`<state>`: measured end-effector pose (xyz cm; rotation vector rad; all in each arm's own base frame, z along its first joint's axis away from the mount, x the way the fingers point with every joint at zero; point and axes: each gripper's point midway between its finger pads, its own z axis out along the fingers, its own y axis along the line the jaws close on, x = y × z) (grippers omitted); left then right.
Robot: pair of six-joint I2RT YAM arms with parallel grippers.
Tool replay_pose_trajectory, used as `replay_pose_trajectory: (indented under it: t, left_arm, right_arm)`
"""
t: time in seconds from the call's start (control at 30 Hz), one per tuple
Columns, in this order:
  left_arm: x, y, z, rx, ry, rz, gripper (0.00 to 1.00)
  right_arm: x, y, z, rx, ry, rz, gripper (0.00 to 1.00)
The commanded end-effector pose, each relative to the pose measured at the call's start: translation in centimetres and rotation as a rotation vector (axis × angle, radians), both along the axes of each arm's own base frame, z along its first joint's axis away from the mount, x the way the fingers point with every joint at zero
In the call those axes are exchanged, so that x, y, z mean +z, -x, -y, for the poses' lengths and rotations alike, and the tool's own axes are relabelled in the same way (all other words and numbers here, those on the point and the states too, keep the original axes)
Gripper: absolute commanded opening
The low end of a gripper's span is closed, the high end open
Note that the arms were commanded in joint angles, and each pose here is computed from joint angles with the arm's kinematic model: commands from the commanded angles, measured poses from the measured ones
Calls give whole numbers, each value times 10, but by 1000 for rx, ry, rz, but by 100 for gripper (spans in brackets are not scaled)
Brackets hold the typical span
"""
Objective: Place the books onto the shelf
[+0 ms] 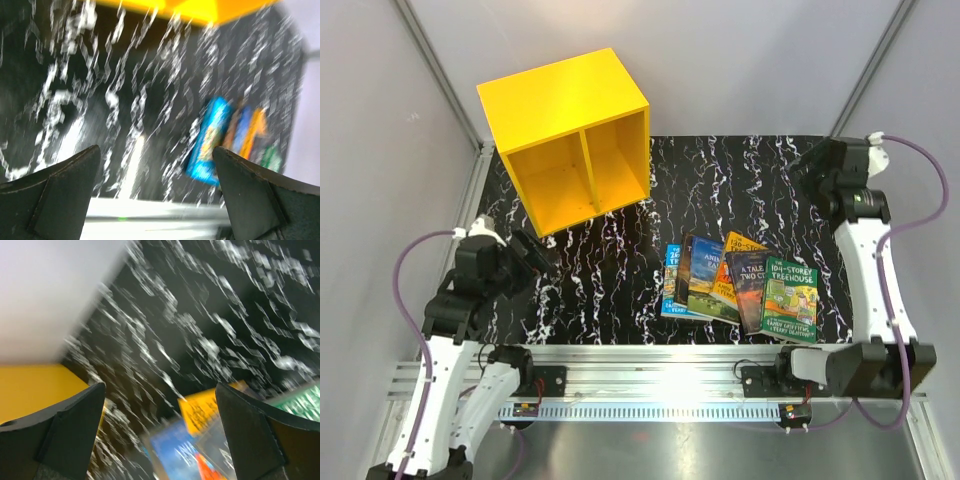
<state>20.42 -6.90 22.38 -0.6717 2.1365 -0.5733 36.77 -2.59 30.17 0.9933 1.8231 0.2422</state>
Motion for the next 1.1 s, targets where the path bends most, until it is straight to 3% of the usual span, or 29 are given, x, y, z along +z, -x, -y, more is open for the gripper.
replay_pose_trajectory:
  t: [0.0, 0.17, 0.27, 0.37, 0.6, 0.7, 0.87, 0.97, 1.03, 1.07]
  left_arm:
    - [-22, 22, 19, -120, 39, -102, 99]
    - [-26, 42, 25, -174, 56, -127, 99]
    - [-24, 48, 28, -209, 50, -100, 99]
    - [-26, 55, 30, -225, 54, -127, 99]
    - [-19, 60, 17, -163, 16, -139, 99]
    - [-21, 63, 14, -133, 19, -160, 99]
    - [-28, 68, 1, -43, -1, -203, 98]
    - [-31, 71, -2, -1, 12, -215, 98]
    - [-34, 73, -2, 16, 25, -230, 98]
    - [-35, 72, -2, 21, 31, -233, 98]
  right_arm:
    - [-92, 49, -22, 129, -63, -504, 100]
    - [-174, 122, -39, 178, -161, -836, 100]
    - [-195, 146, -40, 129, -188, -863, 100]
    - [-209, 145, -38, 125, -173, -856, 100]
    - [-279, 157, -33, 151, -159, -1116, 100]
    - [-310, 158, -44, 188, -216, -1131, 97]
    - [-319, 150, -42, 194, -210, -1180, 79]
    - [-315, 140, -31, 158, -156, -1155, 23]
    - [-315, 133, -33, 186, -157, -1127, 1]
    - [-317, 129, -35, 206, -166, -1123, 0]
